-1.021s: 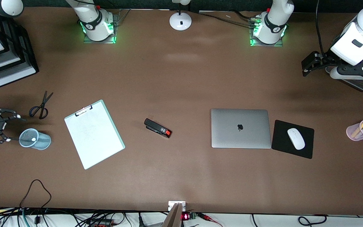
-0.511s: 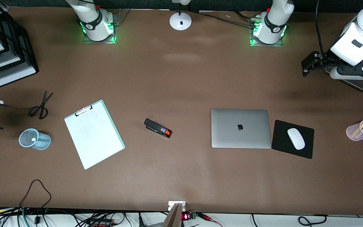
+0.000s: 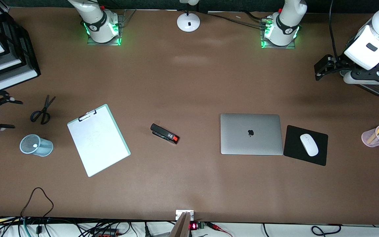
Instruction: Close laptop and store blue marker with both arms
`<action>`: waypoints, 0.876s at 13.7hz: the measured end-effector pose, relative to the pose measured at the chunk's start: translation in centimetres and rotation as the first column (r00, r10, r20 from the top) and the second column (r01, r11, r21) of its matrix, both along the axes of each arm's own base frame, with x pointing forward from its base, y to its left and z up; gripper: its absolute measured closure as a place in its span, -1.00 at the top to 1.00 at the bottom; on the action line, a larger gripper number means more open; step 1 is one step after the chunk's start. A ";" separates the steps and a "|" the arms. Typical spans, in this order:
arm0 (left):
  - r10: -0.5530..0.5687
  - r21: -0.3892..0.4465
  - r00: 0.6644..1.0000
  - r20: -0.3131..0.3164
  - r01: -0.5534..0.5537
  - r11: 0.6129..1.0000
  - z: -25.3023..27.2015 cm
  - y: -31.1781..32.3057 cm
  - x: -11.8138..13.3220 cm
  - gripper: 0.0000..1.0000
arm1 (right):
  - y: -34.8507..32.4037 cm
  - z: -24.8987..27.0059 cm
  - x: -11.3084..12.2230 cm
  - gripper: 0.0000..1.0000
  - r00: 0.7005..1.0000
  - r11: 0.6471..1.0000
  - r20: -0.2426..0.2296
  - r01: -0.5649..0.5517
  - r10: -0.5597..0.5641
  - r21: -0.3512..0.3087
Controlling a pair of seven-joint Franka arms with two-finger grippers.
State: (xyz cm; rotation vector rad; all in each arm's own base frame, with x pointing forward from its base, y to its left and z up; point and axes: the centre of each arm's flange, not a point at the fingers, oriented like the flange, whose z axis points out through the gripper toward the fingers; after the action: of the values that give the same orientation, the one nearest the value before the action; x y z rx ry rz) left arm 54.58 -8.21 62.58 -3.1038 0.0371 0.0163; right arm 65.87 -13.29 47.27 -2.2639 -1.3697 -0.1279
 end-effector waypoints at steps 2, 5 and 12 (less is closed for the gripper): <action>0.000 0.000 1.000 0.002 0.000 1.000 0.0 0.0 0.0 1.00 | 2.8 0.9 0.6 1.00 0.999 0.997 -0.006 0.037 -0.038 -0.067; 0.000 0.000 1.000 0.002 0.000 1.000 -0.1 0.0 0.0 1.00 | 6.3 3.9 0.4 1.00 0.988 0.974 -0.021 0.147 -0.153 -0.172; -0.002 0.000 1.000 -0.003 0.002 1.000 -0.3 -0.1 0.0 1.00 | 10.9 4.4 -3.2 1.00 0.725 0.674 -0.107 0.561 -0.680 -0.480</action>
State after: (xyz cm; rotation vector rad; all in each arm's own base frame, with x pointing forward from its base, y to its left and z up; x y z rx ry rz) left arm 54.60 -8.34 62.29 -3.1033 0.0409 0.0216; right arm 62.70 -2.39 51.67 -2.8989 -0.4277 0.2854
